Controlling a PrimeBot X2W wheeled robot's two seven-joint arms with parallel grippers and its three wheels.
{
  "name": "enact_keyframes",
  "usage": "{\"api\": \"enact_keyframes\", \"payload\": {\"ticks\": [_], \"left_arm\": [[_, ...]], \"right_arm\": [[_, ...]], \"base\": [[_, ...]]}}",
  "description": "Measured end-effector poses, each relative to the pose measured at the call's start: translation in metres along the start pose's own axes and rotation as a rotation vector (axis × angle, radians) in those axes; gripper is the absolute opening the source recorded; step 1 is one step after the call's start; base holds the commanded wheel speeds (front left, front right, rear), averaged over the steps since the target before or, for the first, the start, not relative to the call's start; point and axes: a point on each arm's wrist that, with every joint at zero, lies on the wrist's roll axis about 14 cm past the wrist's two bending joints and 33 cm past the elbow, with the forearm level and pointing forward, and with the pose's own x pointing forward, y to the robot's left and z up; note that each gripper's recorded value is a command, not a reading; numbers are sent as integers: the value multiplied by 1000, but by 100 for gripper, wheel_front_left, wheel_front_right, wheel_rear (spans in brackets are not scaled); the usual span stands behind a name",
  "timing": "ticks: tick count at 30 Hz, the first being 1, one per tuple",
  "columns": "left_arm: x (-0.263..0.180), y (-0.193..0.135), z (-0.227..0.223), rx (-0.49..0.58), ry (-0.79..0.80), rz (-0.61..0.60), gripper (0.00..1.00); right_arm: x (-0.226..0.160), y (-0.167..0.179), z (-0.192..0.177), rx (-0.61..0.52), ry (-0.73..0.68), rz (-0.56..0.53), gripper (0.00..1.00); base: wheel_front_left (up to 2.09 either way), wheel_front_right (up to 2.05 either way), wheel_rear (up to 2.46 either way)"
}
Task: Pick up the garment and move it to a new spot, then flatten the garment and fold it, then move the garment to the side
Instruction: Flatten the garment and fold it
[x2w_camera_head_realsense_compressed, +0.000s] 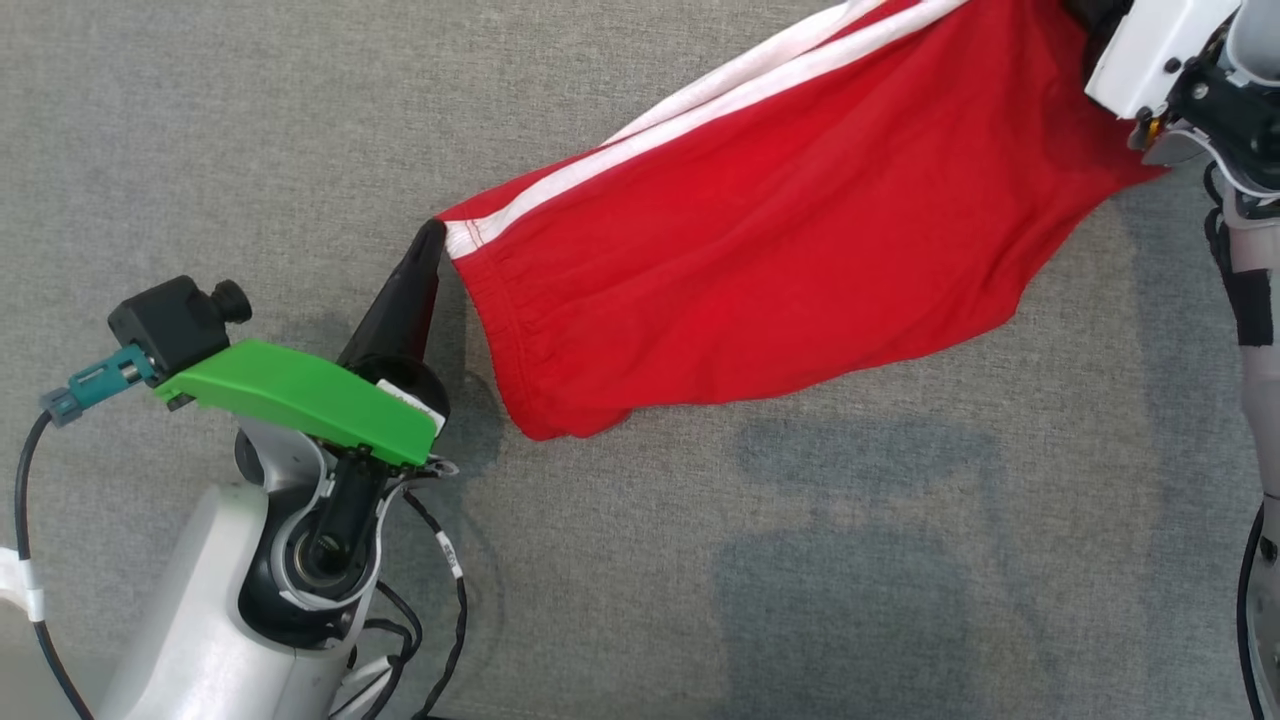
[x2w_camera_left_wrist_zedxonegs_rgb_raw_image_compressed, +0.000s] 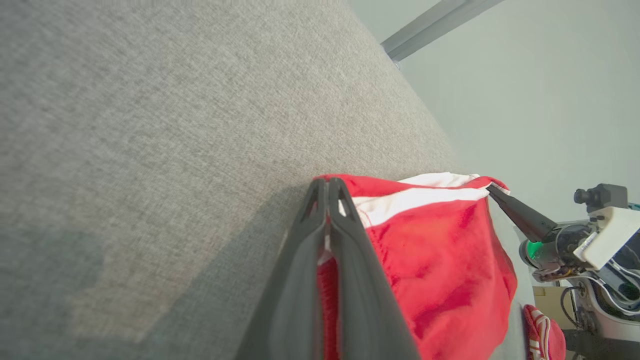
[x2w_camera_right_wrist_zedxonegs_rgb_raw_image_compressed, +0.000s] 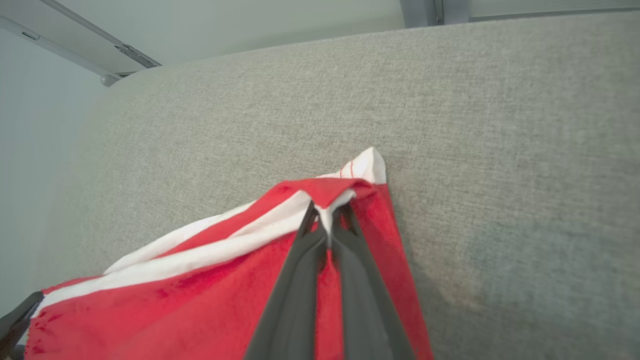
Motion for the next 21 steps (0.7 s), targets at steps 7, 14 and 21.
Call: {"api": "enact_keyframes", "payload": {"ticks": [7,14,21], "left_arm": [[-1,-5,5,57,-18,-3,0],[-10,-10,8,103,-45,-2,100],[-41,-13,15,212,-105,5,100]], "right_arm": [[-1,5,2,-39,-13,-15,0],[-14,21,8,-60,-62,3,100],[-53,39,4,-107,-13,36,100]], "base": [[0,0,0],[0,0,0],[0,0,0]]}}
